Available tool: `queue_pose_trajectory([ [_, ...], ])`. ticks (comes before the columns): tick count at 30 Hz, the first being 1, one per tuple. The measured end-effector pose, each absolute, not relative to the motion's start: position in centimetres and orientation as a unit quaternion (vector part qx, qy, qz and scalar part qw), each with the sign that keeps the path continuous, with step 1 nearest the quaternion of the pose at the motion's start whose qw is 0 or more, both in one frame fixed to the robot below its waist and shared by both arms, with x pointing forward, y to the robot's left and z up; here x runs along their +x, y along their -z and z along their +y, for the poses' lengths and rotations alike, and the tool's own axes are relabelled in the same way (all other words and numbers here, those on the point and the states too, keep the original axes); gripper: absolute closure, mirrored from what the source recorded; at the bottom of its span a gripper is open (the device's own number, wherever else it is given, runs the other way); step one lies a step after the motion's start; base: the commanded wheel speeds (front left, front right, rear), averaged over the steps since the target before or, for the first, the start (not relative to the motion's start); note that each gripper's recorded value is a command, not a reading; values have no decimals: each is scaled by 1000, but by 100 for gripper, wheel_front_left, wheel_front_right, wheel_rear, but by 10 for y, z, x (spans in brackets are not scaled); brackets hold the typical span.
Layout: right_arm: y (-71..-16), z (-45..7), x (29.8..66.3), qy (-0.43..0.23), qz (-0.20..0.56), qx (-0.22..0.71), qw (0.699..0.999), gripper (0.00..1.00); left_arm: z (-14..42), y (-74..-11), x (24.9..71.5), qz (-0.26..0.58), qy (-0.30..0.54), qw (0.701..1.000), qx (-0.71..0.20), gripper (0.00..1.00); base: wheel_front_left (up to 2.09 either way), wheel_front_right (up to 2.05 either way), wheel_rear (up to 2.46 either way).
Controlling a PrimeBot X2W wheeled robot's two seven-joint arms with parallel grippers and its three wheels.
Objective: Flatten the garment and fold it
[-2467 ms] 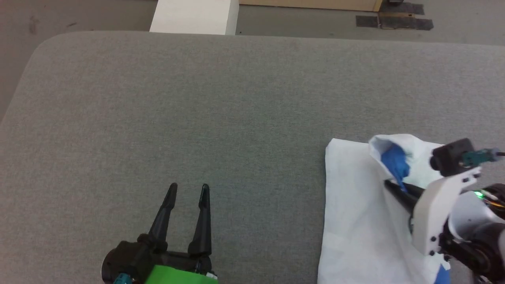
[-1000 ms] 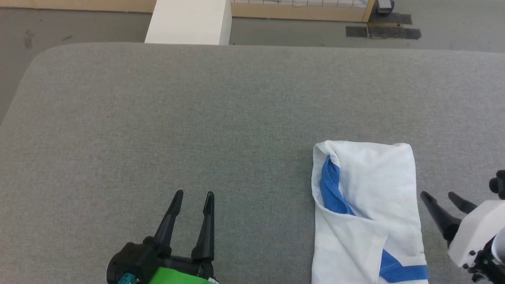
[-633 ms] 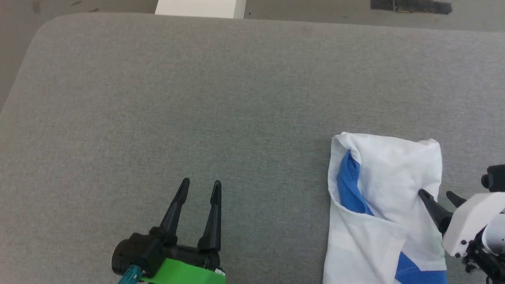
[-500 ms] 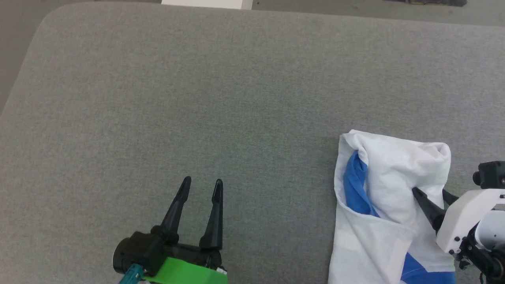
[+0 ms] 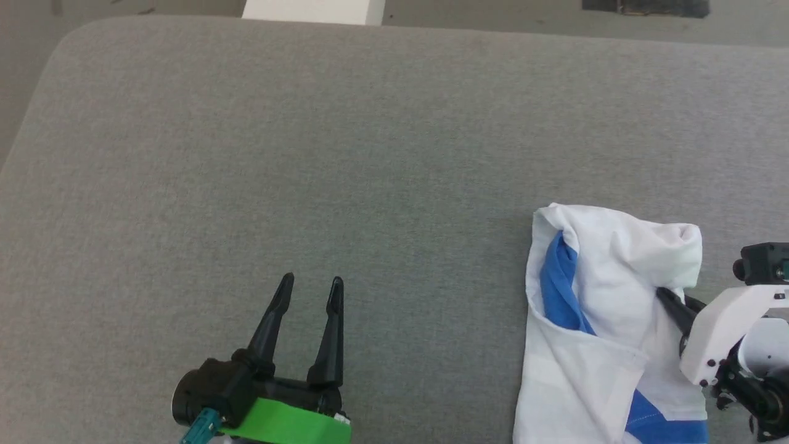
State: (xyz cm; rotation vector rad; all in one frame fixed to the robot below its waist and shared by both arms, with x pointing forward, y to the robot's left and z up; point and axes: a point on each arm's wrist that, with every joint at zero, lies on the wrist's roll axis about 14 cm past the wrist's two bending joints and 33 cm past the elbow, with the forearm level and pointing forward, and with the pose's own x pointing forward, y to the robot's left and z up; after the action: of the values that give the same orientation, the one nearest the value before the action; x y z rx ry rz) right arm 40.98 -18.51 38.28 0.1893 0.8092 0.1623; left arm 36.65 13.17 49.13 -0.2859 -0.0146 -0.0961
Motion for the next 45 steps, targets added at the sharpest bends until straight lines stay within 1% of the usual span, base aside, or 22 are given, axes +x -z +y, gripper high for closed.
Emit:
queue_pose_trajectory([
  [4,-397,-217,404,-53,385,61,919,100,122,-497,368,-16,68,987,-144,0,0,0,0],
  [10,-435,-274,405,-8,354,1,935,100,100,-504,374,-26,108,983,-147,0,0,0,0],
  [12,-448,-294,405,8,345,-24,938,100,93,-505,376,-27,122,981,-149,0,0,0,0],
  [13,-463,-313,407,18,340,-64,938,100,82,-504,379,-25,140,979,-147,0,0,0,0],
  [15,-467,-323,410,21,341,-87,936,100,75,-501,382,-22,152,978,-143,0,0,0,0],
  [16,-470,-329,413,23,343,-101,934,100,72,-500,385,-22,158,977,-141,0,0,0,0],
  [17,-478,-350,425,37,341,-135,930,100,65,-499,396,-25,169,976,-138,0,0,0,0],
  [18,-481,-358,429,42,341,-150,927,100,63,-498,401,-26,172,975,-138,0,0,0,0],
  [24,-486,-408,452,83,352,-218,906,100,55,-486,424,-24,181,975,-130,0,0,0,0],
  [25,-479,-438,463,109,368,-245,890,100,50,-470,437,-13,188,974,-127,0,0,0,0],
  [26,-476,-443,464,112,373,-252,886,100,49,-466,440,-11,189,974,-127,0,0,0,0],
  [27,-465,-462,469,130,387,-268,873,100,47,-452,449,-1,191,973,-126,0,0,0,0],
  [33,-440,-483,474,150,410,-280,855,100,46,-431,464,11,186,974,-126,0,0,0,0],
  [34,-434,-485,474,152,414,-280,853,97,46,-428,466,12,184,975,-127,0,0,0,0],
  [36,-423,-485,474,153,420,-278,850,19,44,-424,469,14,184,974,-130,0,0,0,0],
  [37,-417,-486,473,154,423,-275,850,0,44,-422,471,14,182,974,-131,0,0,0,0],
  [40,-408,-488,468,159,429,-270,848,0,42,-421,476,13,179,975,-134,0,0,0,0],
  [45,-418,-496,462,171,417,-270,851,0,43,-426,478,4,172,978,-118,0,0,0,0],
])
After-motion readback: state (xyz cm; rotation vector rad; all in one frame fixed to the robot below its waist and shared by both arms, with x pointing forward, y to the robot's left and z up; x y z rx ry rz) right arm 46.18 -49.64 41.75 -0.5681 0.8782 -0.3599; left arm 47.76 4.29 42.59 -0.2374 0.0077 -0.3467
